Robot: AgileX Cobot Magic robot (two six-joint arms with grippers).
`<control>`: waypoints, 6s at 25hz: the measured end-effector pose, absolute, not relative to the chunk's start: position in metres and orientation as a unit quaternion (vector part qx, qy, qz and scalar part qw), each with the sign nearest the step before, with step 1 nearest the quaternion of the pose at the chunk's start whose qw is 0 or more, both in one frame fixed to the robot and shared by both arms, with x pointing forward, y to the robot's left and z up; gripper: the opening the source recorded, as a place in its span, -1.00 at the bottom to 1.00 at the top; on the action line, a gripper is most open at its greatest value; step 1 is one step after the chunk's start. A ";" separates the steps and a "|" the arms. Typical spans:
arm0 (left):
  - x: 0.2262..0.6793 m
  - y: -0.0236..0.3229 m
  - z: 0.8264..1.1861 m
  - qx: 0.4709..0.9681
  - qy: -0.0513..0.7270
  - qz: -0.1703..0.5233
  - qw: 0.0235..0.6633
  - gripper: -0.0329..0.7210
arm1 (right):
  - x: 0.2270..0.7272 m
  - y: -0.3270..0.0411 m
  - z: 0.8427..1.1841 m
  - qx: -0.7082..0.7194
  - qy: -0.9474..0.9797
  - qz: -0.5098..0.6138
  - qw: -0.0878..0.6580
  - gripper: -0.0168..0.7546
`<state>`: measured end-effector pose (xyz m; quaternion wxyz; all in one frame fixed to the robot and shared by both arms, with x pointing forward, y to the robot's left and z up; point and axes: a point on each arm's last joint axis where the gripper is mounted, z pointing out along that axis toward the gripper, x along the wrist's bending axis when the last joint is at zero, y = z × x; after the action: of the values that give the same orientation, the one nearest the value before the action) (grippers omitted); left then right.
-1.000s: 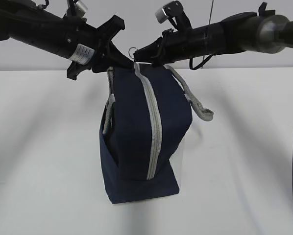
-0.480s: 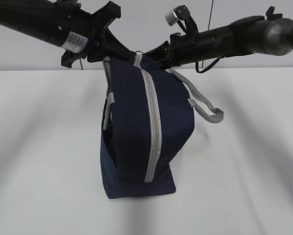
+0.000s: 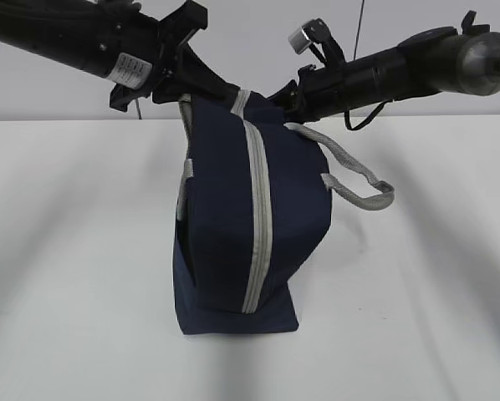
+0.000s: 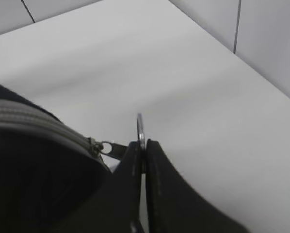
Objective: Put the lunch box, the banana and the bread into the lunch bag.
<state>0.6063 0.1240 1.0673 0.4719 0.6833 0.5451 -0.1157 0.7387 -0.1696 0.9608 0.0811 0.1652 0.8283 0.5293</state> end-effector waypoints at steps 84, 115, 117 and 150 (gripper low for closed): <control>0.284 0.286 1.082 0.708 0.620 0.173 0.290 0.14 | 0.345 -0.260 1.091 0.546 0.782 0.263 0.145 0.32; 0.270 0.291 1.052 0.707 0.584 0.232 0.325 0.14 | 0.241 -0.303 1.047 0.530 0.714 0.338 0.308 0.32; 0.270 0.291 1.052 0.707 0.584 0.232 0.325 0.14 | 0.241 -0.303 1.047 0.530 0.714 0.338 0.308 0.32; 0.258 0.298 1.054 0.635 0.638 0.289 0.326 -0.24 | 0.227 -0.304 1.046 0.589 0.639 0.330 0.369 0.32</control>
<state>0.2578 0.2980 1.0543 0.3264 0.6347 0.6383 0.2886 0.2273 -0.3037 1.0464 0.3692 0.5888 0.6389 0.3299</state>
